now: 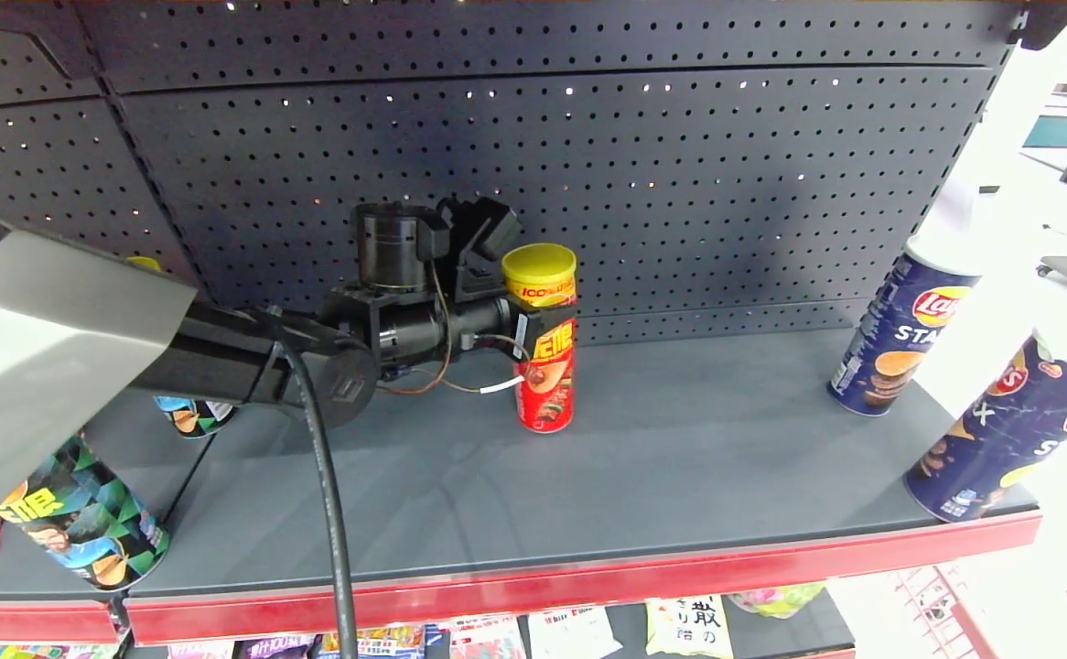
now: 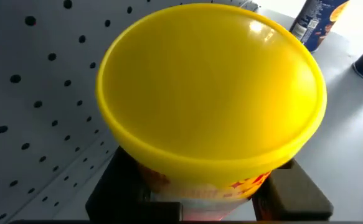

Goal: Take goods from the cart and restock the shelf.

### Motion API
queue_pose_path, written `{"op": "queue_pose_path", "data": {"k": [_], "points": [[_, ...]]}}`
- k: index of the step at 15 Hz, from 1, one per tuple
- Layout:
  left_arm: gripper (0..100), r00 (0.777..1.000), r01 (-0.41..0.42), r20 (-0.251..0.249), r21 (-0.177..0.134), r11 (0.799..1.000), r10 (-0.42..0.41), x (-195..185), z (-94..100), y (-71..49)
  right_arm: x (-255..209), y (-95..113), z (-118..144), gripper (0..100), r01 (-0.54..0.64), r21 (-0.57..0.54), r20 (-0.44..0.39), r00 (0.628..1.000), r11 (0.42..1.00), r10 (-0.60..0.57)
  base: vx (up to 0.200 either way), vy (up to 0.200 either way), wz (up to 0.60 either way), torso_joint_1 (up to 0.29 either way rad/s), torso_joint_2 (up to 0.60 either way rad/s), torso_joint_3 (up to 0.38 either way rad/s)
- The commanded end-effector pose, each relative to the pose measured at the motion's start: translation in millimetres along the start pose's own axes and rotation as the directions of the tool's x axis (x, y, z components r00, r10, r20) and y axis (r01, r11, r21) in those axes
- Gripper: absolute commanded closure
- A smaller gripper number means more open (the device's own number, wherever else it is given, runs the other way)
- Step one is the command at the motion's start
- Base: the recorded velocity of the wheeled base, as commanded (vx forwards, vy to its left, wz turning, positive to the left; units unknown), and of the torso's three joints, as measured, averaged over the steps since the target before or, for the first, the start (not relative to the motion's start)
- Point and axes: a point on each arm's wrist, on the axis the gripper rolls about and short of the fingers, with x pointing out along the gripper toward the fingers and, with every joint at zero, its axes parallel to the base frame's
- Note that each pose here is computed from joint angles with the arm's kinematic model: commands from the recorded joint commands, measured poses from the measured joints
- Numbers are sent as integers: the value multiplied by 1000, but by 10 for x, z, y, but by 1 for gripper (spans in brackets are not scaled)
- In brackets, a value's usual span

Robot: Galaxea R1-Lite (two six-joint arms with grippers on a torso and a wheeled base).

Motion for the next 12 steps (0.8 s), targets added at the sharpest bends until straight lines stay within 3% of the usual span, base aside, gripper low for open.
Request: {"op": "queue_pose_path", "data": {"k": [1, 4, 5, 6, 7, 9, 12], "points": [[100, 1000, 5, 23, 8, 1000, -5, -121, 127, -59, -1, 0, 2, 100, -1, -1, 1, 1000, 1000, 1, 0, 0, 0, 0, 0, 0], [100, 999, 30, 14, 1, 1000, -30, -579, 239, -274, -4, 0, 7, 100, -1, -2, 4, 1000, 1000, 1, 0, 0, 0, 0, 0, 0], [100, 999, 35, 12, 0, 999, -35, -653, 237, -305, -4, 0, 7, 100, -1, -2, 4, 1000, 1000, 1, 0, 0, 0, 0, 0, 0], [100, 997, 74, 3, 0, 997, -74, -859, 221, -428, -1, 0, 3, 100, -1, -2, 3, 1000, 1000, 1, 0, 0, 0, 0, 0, 0], [100, 997, 77, -11, 2, 997, -77, -955, 171, -478, -1, 0, 3, 100, -2, -2, 3, 1000, 1000, 2, 0, 0, 0, 0, 0, 0], [100, 995, 92, -23, 4, 996, -92, -1005, 98, -652, -1, 0, 3, 100, -2, -2, 3, 1000, 1000, 2, 0, 0, 0, 0, 0, 0], [100, 993, 120, -21, 14, 993, -120, -1010, -11, -798, -1, 0, 3, 100, -2, -2, 3, 1000, 1000, 2, 0, 0, 0, 0, 0, 0]]}}
